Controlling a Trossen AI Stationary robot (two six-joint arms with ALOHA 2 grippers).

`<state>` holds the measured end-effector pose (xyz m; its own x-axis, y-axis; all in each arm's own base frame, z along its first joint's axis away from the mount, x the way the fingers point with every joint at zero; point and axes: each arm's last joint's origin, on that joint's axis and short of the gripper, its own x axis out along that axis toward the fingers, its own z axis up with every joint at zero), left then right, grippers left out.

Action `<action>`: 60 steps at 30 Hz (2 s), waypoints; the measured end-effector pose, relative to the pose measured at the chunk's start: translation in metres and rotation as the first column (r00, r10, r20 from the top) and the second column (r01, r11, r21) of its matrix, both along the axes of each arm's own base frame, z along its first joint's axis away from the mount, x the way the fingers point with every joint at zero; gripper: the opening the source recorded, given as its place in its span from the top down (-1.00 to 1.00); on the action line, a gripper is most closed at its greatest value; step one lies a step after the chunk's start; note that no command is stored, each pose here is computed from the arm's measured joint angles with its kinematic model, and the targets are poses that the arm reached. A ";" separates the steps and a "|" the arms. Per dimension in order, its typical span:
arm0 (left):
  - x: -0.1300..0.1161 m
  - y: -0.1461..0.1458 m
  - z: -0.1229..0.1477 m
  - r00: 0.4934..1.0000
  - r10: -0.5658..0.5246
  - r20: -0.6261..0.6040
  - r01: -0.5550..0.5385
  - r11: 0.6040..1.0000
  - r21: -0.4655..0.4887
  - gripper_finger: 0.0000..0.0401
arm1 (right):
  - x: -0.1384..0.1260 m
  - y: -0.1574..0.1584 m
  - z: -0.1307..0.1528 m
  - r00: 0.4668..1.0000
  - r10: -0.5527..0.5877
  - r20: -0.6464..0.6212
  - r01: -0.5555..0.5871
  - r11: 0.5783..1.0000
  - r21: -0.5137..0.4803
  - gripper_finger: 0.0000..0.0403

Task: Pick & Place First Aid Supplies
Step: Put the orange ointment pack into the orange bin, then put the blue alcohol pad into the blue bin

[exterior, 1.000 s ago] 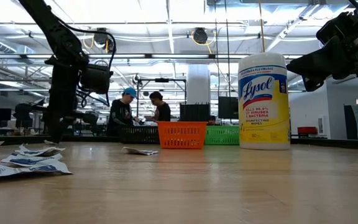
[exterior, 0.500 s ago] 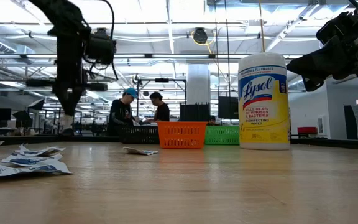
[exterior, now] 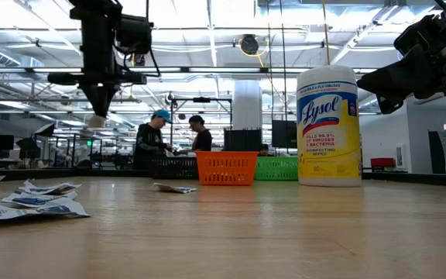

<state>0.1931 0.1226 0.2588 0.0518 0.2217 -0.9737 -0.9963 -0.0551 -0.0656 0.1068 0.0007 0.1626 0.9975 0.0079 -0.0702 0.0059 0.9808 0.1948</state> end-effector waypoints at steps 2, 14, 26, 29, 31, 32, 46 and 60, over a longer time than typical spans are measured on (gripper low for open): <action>0.008 0.002 -0.001 1.000 -0.011 0.000 0.011 1.000 -0.023 1.00 | 0.000 0.000 0.000 1.000 0.000 0.000 0.000 1.000 0.000 0.71; 0.104 0.018 -0.004 0.983 -0.183 0.008 0.183 0.980 -0.073 1.00 | 0.000 0.000 0.000 1.000 0.000 0.000 0.000 1.000 0.000 0.71; 0.196 0.010 0.002 0.923 -0.366 0.119 0.375 0.924 -0.070 1.00 | 0.000 0.000 0.000 1.000 0.000 0.000 0.000 1.000 0.000 0.71; 0.212 0.006 0.007 0.908 -0.390 0.152 0.402 0.914 -0.052 1.00 | 0.000 0.000 0.000 1.000 0.000 0.000 0.000 1.000 0.000 0.71; 0.220 0.004 0.010 0.901 -0.399 0.169 0.410 0.911 -0.038 1.00 | 0.000 0.000 0.000 1.000 0.000 0.000 0.000 1.000 0.000 0.71; 0.222 0.004 0.011 0.899 -0.402 0.176 0.413 0.910 -0.031 1.00 | 0.000 0.000 0.000 1.000 0.000 0.000 0.000 1.000 0.000 0.71; 0.241 -0.005 -0.044 0.888 -0.437 0.142 0.448 0.892 -0.054 1.00 | 0.000 0.000 0.000 1.000 0.000 0.001 0.000 1.000 0.000 0.71; 0.248 -0.003 -0.054 0.890 -0.422 0.176 0.437 0.898 -0.056 0.42 | 0.000 0.000 0.000 1.000 0.000 0.003 0.000 1.000 0.000 0.71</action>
<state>0.4413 0.1193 0.2048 0.2734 0.0535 -0.9604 -0.9015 0.3624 -0.2364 0.1069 0.0007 0.1629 0.9977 0.0078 -0.0669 0.0054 0.9808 0.1949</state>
